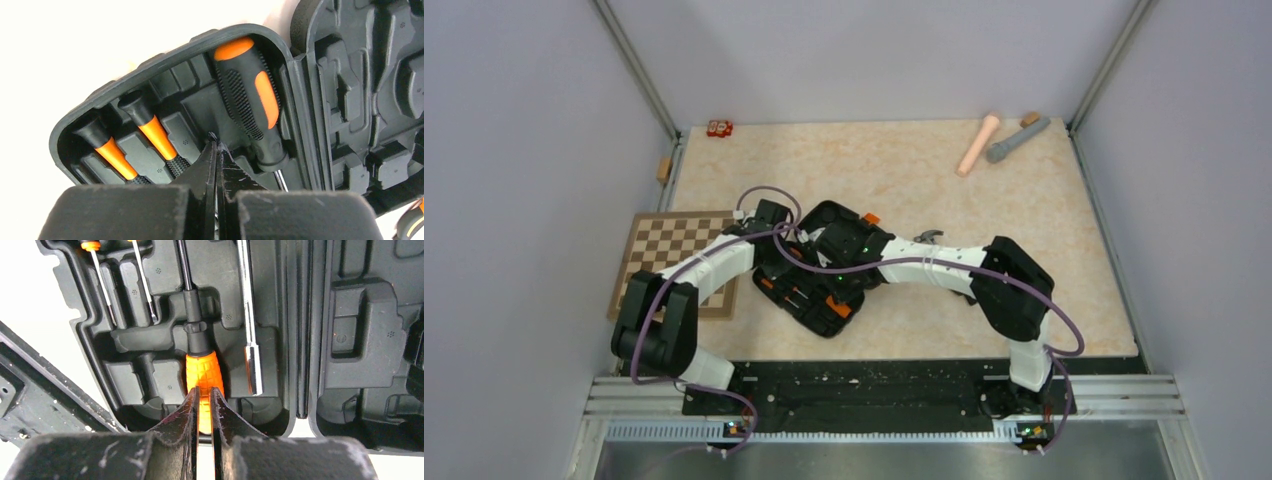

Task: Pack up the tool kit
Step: Adjust the screwdriver in the toolbox.

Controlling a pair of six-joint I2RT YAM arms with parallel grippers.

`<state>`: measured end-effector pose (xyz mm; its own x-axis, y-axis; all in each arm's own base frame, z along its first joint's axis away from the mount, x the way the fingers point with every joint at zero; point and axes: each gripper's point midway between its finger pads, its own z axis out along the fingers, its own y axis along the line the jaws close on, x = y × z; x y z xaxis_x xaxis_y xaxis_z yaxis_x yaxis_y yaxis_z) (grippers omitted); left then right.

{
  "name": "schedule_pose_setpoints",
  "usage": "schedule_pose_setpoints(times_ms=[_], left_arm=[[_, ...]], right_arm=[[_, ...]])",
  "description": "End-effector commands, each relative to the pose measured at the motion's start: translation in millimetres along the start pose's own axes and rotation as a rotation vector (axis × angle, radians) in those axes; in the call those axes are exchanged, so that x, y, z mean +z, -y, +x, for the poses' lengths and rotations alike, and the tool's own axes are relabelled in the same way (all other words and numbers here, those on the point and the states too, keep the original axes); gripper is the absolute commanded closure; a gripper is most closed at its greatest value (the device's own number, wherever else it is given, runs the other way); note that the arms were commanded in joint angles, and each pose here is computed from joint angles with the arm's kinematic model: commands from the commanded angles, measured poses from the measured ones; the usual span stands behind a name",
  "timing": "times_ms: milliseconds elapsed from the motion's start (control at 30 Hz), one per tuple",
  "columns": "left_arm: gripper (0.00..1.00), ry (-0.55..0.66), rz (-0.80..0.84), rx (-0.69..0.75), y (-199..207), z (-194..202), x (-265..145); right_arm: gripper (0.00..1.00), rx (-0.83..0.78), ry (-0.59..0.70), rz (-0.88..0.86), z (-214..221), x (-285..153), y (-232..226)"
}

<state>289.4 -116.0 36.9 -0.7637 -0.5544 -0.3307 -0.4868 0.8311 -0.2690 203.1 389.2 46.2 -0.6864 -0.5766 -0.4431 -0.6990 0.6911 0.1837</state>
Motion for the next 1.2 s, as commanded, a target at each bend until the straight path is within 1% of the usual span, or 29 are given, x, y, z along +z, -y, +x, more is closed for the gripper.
schedule_pose_setpoints(times_ms=[0, 167, 233, 333, 433, 533, 633, 700, 767, 967, 1167], left_arm=[[1.0, -0.109, -0.15, 0.004, -40, 41, 39], [1.0, -0.131, -0.163, 0.018, -38, 44, 42], [1.0, -0.106, -0.152, 0.025, -33, 37, 37], [1.0, -0.037, -0.108, 0.032, -18, 17, 19], [0.92, 0.047, -0.021, 0.025, 6, -9, -11], [0.82, 0.126, 0.074, 0.013, 30, -33, -41], [0.78, 0.176, 0.139, 0.011, 48, -49, -63], [0.76, 0.185, 0.166, 0.014, 57, -54, -68], [0.76, 0.186, 0.183, 0.02, 63, -57, -68], [0.75, 0.171, 0.173, 0.044, 71, -59, -48], [0.78, 0.151, 0.118, 0.072, 67, -58, -27]], right_arm=[[0.97, 0.015, -0.187, 0.046, 59, 34, 20], [0.97, 0.01, -0.207, 0.053, 64, 34, 24], [0.97, -0.002, -0.189, 0.044, 59, 31, 22], [0.95, -0.024, -0.124, 0.025, 38, 18, 16], [0.93, -0.044, -0.04, 0.026, 7, -4, 11], [0.88, -0.05, 0.031, 0.043, -21, -25, 12], [0.85, -0.039, 0.089, 0.098, -39, -41, 27], [0.84, -0.03, 0.111, 0.114, -45, -48, 34], [0.82, -0.029, 0.118, 0.126, -47, -50, 39], [0.81, -0.035, 0.081, 0.131, -41, -38, 48], [0.81, -0.045, 0.09, 0.083, -43, -31, 40]])
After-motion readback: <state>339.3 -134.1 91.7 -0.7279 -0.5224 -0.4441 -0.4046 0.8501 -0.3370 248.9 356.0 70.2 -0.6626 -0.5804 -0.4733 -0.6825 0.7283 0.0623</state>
